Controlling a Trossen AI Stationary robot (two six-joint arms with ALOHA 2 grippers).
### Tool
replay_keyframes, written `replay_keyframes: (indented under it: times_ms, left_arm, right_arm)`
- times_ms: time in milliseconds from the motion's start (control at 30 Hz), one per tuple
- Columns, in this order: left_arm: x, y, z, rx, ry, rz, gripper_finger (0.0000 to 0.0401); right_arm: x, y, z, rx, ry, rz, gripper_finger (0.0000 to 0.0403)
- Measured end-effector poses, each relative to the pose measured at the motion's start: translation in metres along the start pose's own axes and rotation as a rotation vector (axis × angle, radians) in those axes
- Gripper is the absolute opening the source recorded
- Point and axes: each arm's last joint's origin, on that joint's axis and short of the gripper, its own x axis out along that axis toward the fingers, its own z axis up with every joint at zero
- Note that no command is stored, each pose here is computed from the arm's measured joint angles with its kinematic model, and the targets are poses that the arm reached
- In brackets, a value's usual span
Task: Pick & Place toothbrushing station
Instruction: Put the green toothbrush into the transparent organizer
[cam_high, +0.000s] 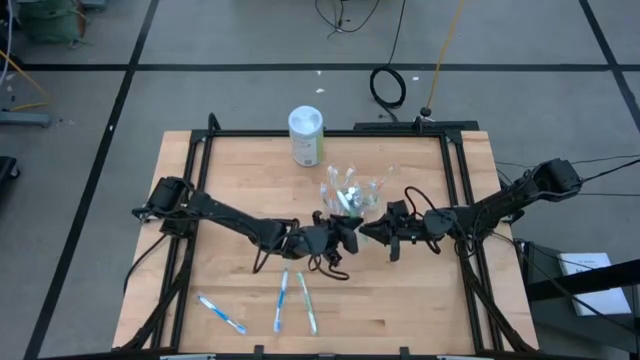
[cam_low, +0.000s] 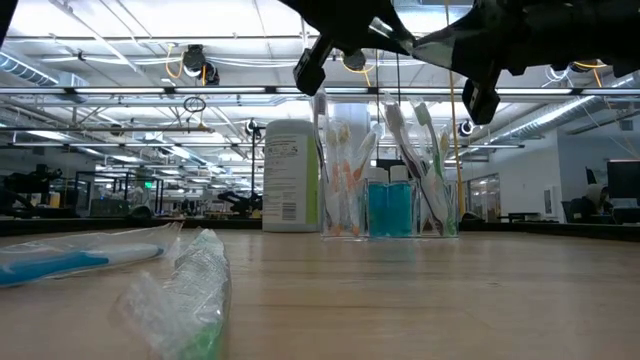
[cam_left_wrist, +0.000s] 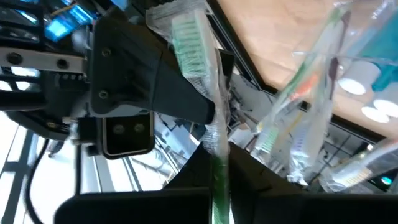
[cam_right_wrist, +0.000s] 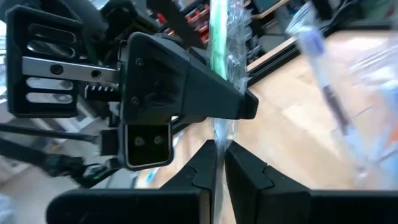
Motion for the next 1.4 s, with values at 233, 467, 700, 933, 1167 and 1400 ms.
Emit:
replay_keyframes:
  times_ms: [233, 467, 700, 933, 1167, 1400]
  left_arm:
    - [-0.001, -0.004, 0.004, 0.02, -0.005, -0.052, 0.0049]
    - [-0.008, -0.009, 0.014, -0.01, -0.057, -0.113, 0.0014]
    - [-0.022, -0.001, 0.021, -0.237, -0.02, -0.119, 0.0027]
    - [-0.059, 0.025, -0.045, -0.891, 0.044, -0.031, 0.0011]
    - [-0.072, 0.008, -0.131, -1.634, -0.041, 0.11, 0.0009]
    - [-0.066, -0.057, -0.103, -1.965, -0.156, 0.4, 0.0009]
  right_arm:
    - [0.0, -0.002, -0.002, -0.04, 0.012, -0.034, 0.0018]
    - [0.0, -0.003, -0.002, -0.064, 0.013, -0.044, 0.004]
    - [0.0, -0.002, -0.001, -0.263, 0.012, -0.034, 0.0061]
    - [0.0, -0.004, -0.003, -0.427, 0.039, -0.043, 0.0048]
    - [-0.001, -0.005, -0.005, -0.45, 0.062, -0.052, 0.0045]
    - [-0.001, -0.005, -0.006, -0.413, 0.065, -0.051, 0.0043]
